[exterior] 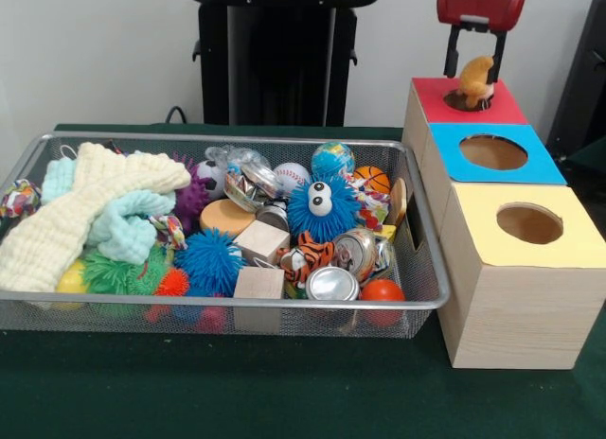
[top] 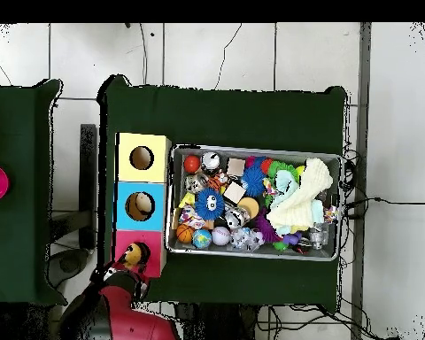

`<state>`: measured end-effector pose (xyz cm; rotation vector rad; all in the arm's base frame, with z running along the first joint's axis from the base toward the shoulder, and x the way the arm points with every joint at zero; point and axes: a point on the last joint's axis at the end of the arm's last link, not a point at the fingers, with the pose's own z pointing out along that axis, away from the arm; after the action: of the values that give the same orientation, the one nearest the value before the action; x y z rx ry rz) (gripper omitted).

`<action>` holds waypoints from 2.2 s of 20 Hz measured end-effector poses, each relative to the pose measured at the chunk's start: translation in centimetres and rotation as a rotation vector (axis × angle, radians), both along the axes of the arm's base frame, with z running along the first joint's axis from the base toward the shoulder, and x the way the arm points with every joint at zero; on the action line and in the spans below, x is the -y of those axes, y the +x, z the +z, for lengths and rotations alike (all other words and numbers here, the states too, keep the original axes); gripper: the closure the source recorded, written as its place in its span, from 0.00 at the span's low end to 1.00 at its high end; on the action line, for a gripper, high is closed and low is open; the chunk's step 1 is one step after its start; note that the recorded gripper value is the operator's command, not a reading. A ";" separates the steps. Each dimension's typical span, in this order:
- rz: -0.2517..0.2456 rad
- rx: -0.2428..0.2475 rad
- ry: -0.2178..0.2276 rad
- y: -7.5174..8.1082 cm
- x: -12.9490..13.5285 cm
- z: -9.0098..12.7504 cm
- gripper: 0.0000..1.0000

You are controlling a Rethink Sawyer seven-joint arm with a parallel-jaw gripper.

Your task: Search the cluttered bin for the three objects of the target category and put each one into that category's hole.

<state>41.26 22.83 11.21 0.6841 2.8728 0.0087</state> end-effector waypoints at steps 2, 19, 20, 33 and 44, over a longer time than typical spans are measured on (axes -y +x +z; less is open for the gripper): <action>-0.001 -0.002 0.004 0.1 0.0 -0.1 0.00; -0.038 -0.023 -0.001 0.5 1.6 -0.9 0.00; -0.038 -0.023 -0.001 0.5 1.6 -0.9 0.00; -0.024 -0.009 0.000 0.4 1.0 -0.3 0.00; -0.005 -0.018 0.005 -0.2 0.0 0.4 0.00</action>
<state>41.11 22.80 11.63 0.6963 2.8895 0.0090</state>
